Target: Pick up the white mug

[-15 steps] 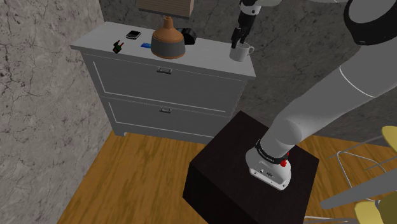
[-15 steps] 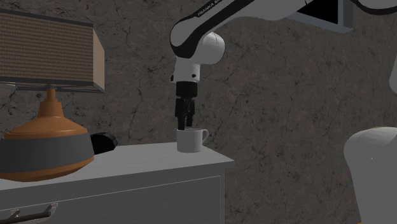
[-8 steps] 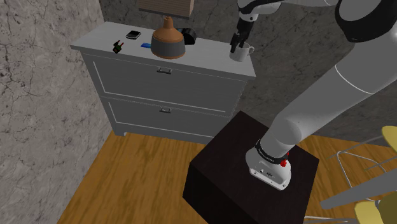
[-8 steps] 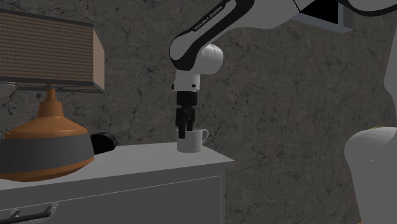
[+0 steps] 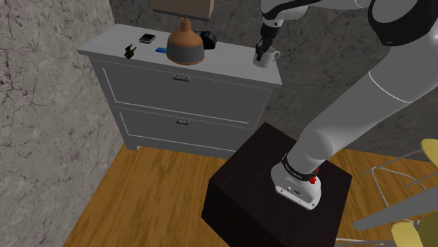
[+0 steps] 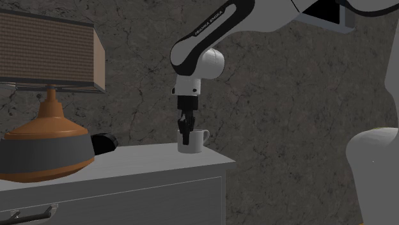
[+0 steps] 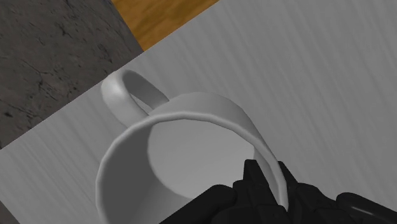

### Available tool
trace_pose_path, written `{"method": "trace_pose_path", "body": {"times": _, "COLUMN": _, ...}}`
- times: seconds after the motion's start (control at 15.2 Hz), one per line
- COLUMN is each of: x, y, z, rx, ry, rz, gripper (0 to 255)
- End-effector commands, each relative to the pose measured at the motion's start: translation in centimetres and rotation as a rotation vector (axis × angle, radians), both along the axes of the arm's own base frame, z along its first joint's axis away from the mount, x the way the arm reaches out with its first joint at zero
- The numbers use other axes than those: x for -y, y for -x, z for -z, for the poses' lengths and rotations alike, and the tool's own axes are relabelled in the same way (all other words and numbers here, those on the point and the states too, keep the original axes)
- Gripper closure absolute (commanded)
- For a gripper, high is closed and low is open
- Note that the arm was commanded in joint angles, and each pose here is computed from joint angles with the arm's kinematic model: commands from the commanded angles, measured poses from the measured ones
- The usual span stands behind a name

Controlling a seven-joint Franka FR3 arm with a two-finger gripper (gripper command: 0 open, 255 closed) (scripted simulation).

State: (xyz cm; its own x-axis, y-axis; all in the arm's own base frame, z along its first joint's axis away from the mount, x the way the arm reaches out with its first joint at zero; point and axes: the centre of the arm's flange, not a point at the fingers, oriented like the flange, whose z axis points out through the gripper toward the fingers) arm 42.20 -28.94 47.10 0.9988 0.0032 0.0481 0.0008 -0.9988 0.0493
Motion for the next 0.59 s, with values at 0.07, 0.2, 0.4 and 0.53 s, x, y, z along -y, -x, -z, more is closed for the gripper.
{"method": "trace_pose_path", "body": {"times": 0.07, "x": 0.0, "y": 0.0, "z": 0.0, "rx": 0.000, "ry": 0.000, "rz": 0.000, "gripper": 255}}
{"method": "trace_pose_path", "body": {"times": 0.2, "x": 0.0, "y": 0.0, "z": 0.0, "rx": 0.000, "ry": 0.000, "rz": 0.000, "gripper": 255}}
{"method": "trace_pose_path", "body": {"times": 0.4, "x": 0.0, "y": 0.0, "z": -1.0, "rx": 0.000, "ry": 0.000, "rz": 0.000, "gripper": 255}}
{"method": "trace_pose_path", "body": {"times": 0.53, "x": 0.0, "y": 0.0, "z": -2.1, "rx": 0.000, "ry": 0.000, "rz": 0.000, "gripper": 255}}
